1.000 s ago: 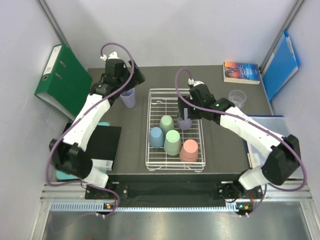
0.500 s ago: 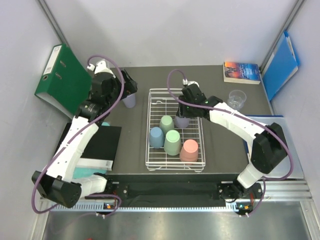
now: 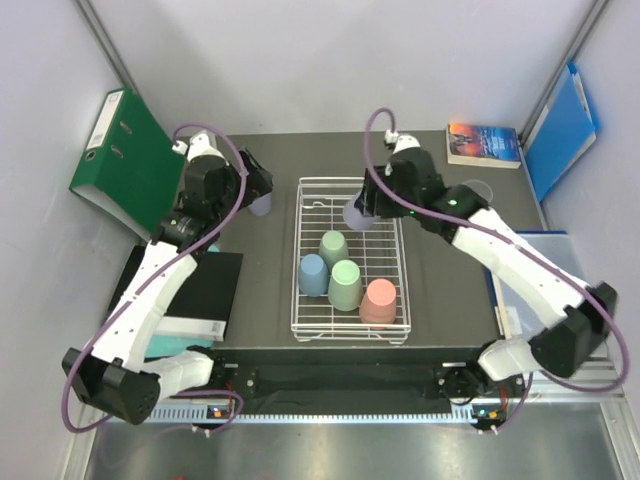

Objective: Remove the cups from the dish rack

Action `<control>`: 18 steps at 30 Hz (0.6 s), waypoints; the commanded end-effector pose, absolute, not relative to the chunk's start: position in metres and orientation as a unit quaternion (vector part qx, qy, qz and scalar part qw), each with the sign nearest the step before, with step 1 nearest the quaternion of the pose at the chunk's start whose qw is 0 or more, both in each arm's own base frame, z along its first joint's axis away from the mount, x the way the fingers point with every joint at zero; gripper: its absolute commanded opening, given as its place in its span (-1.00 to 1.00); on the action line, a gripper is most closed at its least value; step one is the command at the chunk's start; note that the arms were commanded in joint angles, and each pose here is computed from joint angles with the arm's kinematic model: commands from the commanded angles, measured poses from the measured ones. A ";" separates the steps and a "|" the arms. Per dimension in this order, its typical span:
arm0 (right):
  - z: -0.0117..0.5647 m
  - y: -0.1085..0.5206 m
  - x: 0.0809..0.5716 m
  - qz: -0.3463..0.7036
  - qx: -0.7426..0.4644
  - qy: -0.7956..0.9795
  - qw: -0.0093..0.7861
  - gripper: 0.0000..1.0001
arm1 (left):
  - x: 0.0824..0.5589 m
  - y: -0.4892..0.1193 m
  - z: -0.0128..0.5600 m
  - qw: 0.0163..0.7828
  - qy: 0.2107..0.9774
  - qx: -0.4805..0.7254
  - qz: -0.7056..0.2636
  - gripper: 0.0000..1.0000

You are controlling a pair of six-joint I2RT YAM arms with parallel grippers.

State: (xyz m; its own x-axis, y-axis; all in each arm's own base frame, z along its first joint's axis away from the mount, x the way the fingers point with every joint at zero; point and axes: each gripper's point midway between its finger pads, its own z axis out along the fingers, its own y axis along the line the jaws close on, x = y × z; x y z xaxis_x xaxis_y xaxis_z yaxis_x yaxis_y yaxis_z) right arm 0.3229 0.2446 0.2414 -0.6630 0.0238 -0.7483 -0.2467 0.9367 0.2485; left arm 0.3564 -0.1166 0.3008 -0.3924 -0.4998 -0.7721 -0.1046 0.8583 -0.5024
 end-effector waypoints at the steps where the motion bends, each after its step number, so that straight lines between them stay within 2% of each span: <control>1: 0.350 0.256 0.302 0.309 -0.055 0.808 0.498 -1.00 | 0.360 -0.122 0.329 0.551 0.768 -0.218 -0.245 0.98; 2: 0.344 0.253 0.302 0.323 -0.053 0.802 0.499 -1.00 | 0.359 -0.133 0.330 0.544 0.765 -0.207 -0.276 0.98; 6: 0.380 0.247 0.279 0.481 -0.019 0.716 0.505 -1.00 | 0.344 -0.170 0.351 0.535 0.696 -0.197 -0.437 0.98; 7: 0.384 0.251 0.269 0.527 -0.032 0.697 0.485 -1.00 | 0.340 -0.175 0.338 0.522 0.689 -0.203 -0.460 0.98; 8: 0.381 0.240 0.279 0.553 -0.016 0.667 0.499 -1.00 | 0.335 -0.181 0.358 0.534 0.653 -0.190 -0.503 0.93; 9: 0.387 0.237 0.276 0.594 0.013 0.648 0.476 -1.00 | 0.323 -0.191 0.371 0.516 0.628 -0.175 -0.556 0.90; 10: 0.382 0.236 0.273 0.615 0.013 0.642 0.458 -1.00 | 0.319 -0.198 0.361 0.496 0.623 -0.172 -0.580 0.85; 11: 0.369 0.232 0.278 0.619 0.029 0.645 0.448 -1.00 | 0.312 -0.202 0.381 0.500 0.589 -0.155 -0.616 0.84; 12: 0.374 0.232 0.278 0.631 0.027 0.632 0.449 -1.00 | 0.306 -0.213 0.378 0.460 0.588 -0.147 -0.649 0.84; 15: 0.372 0.234 0.282 0.630 0.025 0.634 0.448 -1.00 | 0.297 -0.224 0.401 0.433 0.551 -0.110 -0.705 0.88; 18: 0.372 0.237 0.284 0.634 0.023 0.633 0.443 -1.00 | 0.290 -0.232 0.417 0.417 0.537 -0.082 -0.729 0.92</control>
